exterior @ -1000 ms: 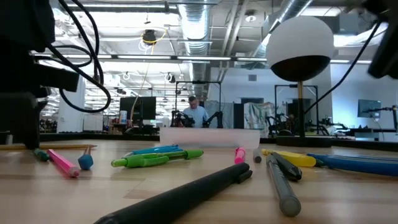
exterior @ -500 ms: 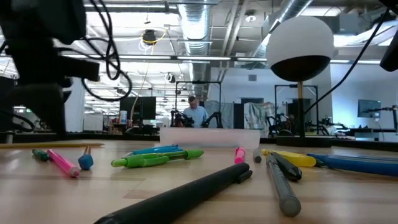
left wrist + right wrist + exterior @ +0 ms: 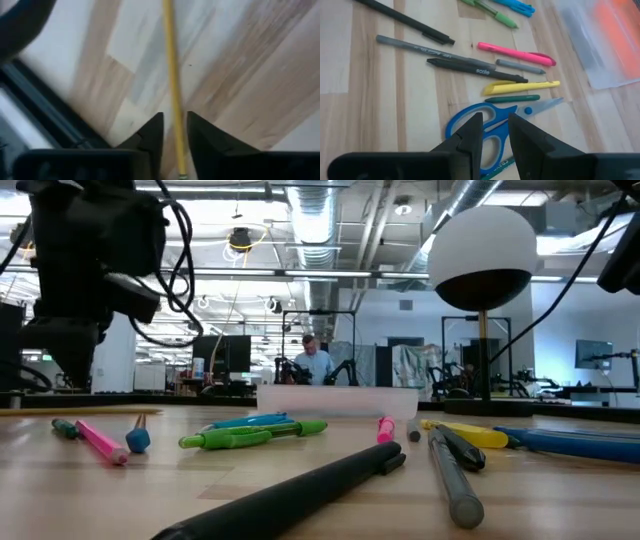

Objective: Pick & place school supplies into a supply box
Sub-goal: Put the yellow pencil into the supply box

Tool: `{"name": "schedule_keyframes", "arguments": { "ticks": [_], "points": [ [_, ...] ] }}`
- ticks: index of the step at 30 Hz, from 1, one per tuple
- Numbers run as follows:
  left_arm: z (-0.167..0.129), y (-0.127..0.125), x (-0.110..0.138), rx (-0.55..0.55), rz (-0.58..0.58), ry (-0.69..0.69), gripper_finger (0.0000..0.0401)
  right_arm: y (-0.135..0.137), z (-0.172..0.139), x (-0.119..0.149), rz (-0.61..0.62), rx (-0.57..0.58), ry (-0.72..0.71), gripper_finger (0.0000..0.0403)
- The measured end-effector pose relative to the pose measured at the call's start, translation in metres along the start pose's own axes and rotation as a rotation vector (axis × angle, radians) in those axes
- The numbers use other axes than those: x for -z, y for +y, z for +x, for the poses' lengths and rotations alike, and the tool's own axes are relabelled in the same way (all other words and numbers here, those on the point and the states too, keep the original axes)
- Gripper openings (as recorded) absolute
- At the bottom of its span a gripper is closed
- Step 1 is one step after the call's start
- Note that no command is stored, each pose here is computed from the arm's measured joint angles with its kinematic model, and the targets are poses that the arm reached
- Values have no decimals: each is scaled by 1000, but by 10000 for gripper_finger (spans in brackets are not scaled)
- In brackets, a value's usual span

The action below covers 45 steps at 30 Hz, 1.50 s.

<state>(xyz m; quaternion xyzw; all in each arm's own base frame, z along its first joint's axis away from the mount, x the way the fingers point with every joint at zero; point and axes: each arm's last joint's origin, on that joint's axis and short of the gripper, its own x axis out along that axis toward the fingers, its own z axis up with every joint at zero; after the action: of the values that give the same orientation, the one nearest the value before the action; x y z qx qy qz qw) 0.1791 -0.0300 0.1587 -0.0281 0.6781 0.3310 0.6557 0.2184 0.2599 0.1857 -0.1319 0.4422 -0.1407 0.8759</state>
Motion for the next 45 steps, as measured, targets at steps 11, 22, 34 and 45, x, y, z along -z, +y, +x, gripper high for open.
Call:
{"name": "schedule_keyframes", "arguments": {
  "ticks": [11, 22, 34, 45],
  "points": [
    [41, 34, 16, 81, -175, 76, 227, 2, 3, 2, -12, 12, 5, 87],
    [50, 34, 19, 180, -307, 99, 224, 2, 4, 2, -15, 15, 6, 87],
    [50, 31, 18, 254, -329, 129, 164, 2, 3, 2, -23, 10, 12, 87],
    [48, 27, 15, 333, -335, 139, 147, 0, 3, 4, -47, 24, 27, 87]
  ]
}}
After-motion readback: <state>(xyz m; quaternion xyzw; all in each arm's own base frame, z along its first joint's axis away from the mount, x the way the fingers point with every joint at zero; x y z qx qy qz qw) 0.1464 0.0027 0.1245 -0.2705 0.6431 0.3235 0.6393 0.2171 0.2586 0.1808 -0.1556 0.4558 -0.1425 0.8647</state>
